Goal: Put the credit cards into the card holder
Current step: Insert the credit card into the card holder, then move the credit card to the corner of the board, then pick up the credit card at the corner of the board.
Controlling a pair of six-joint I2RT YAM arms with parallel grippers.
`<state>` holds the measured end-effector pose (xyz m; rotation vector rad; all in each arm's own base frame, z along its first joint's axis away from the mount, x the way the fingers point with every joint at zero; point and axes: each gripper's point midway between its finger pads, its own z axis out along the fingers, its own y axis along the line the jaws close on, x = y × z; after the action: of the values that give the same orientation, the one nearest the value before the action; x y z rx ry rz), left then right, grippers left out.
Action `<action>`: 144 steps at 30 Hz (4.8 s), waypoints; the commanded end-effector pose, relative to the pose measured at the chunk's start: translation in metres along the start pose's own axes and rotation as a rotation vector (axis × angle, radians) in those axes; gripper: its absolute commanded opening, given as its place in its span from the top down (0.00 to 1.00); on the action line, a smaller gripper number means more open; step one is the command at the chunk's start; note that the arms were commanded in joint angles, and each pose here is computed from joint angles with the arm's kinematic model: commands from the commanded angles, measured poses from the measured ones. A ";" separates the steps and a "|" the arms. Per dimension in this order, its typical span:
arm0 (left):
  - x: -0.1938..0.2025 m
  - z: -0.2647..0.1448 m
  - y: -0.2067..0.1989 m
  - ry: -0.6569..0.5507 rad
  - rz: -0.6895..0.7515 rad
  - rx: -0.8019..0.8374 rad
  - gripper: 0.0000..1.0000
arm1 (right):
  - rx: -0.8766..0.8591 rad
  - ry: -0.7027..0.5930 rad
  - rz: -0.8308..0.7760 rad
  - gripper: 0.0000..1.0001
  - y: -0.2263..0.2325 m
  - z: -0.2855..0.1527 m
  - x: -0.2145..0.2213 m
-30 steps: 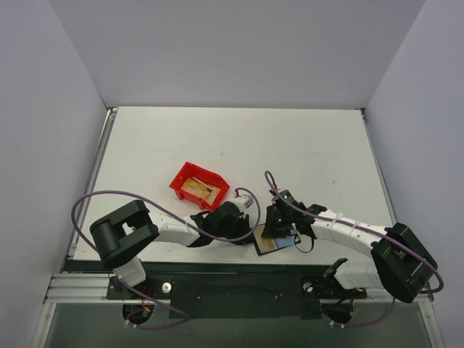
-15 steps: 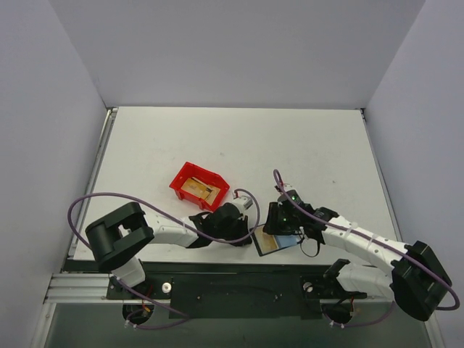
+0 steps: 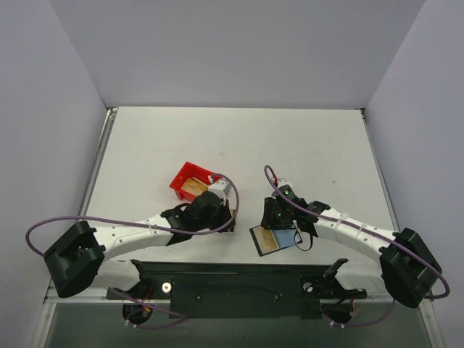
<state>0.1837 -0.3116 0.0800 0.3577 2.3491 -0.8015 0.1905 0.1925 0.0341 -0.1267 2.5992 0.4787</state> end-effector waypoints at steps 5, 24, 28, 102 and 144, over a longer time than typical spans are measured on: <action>-0.015 -0.030 0.067 -0.098 -0.128 -0.150 0.81 | -0.124 -0.067 -0.098 0.70 0.050 0.025 -0.053; -0.012 -0.042 0.085 -0.126 -0.154 -0.181 0.85 | -0.179 0.065 -0.168 0.72 0.086 0.090 -0.081; -0.009 -0.043 0.088 -0.126 -0.158 -0.181 0.85 | -0.187 0.110 -0.164 0.73 0.087 0.098 -0.073; 0.076 -0.040 0.083 0.022 -0.212 -0.150 0.96 | -0.276 0.090 -0.103 0.73 0.105 0.022 0.023; 0.112 -0.044 0.068 0.109 -0.191 -0.126 0.99 | -0.315 0.050 0.291 0.62 0.112 0.008 0.108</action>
<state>0.1072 -0.2354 0.0167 0.1250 2.5062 -0.8203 0.0759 0.3050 0.0145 0.1119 2.5981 1.0333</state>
